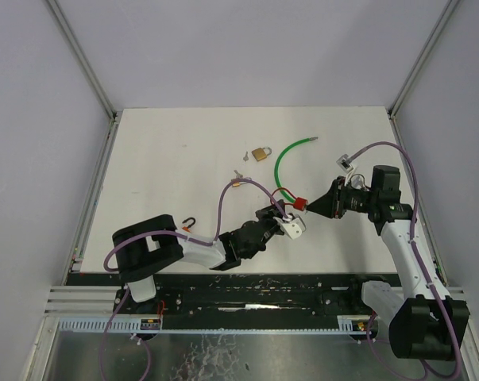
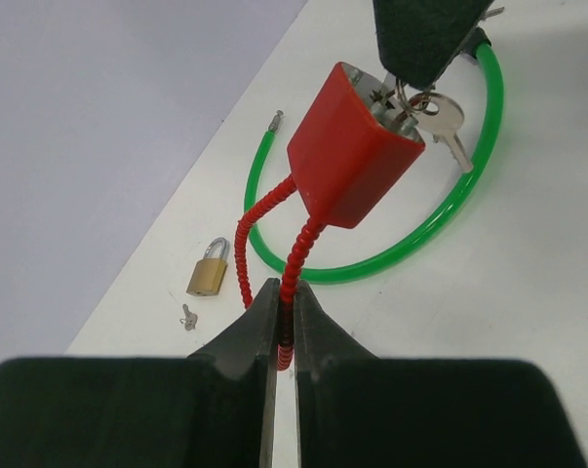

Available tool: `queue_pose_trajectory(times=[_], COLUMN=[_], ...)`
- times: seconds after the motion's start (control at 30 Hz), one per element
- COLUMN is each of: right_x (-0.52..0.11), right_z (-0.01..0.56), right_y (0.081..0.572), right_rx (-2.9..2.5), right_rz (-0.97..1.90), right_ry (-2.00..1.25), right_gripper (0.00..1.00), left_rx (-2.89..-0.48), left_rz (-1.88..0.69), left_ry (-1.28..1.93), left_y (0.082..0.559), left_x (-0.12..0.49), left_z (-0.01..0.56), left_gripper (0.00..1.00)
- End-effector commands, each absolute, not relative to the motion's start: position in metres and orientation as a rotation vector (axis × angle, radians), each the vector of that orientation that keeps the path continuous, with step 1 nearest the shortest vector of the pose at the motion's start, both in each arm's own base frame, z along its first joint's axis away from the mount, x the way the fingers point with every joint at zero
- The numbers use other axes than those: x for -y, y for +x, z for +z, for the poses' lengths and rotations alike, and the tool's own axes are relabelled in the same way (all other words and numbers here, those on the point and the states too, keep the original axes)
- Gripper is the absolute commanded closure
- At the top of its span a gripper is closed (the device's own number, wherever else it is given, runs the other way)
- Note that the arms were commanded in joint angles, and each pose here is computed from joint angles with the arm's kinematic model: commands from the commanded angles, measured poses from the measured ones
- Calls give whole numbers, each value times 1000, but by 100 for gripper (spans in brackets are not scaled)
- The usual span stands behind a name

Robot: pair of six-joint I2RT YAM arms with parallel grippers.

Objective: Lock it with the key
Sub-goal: Lock the lock.

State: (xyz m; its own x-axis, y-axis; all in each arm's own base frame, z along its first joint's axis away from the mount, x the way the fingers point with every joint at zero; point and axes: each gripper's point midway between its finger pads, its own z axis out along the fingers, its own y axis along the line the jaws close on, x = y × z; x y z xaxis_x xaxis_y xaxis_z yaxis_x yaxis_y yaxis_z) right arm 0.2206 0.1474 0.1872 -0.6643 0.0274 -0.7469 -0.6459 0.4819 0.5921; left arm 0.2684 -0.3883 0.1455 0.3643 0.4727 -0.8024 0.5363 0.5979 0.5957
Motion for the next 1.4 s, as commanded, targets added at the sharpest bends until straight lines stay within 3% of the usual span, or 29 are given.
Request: queue_pose_trajectory(times=[0.0,0.33,0.6,0.8,0.83,0.97,1.13,1.37], right_x=[-148,-143,-129,-124,-124,-121,-116,-121], right_z=[197,197,207,223,227,239,247,230], right_y=[223,223,213,210,212,210,185,159], right_rx=[-1975,-1866,-1621,-1606,-1620,-1676,-1571,-1047], right_rz=[1159,938,563,507,508,508,431,185], right_ry=[-564,-837,-1291,-1332,-1300,-1230,-1430,-1834], right_gripper=[76,99,100,100,97,60,53,35], left_rx=[-1183,-1137,-1113,-1112,-1113,-1118,-1132,-1214], left_rz=[-85,-147,-214,-222,-223,-225,-287,-719], left_ry=[884,941,1044,1045,1045,1038,1037,1101], left_y=[269,255,243,242,242,242,240,227], left_x=[397,404,416,416,415,415,415,418], left_z=[181,183,174,175,174,175,177,187], left_gripper=[100,100,100,100,100,100,100,100])
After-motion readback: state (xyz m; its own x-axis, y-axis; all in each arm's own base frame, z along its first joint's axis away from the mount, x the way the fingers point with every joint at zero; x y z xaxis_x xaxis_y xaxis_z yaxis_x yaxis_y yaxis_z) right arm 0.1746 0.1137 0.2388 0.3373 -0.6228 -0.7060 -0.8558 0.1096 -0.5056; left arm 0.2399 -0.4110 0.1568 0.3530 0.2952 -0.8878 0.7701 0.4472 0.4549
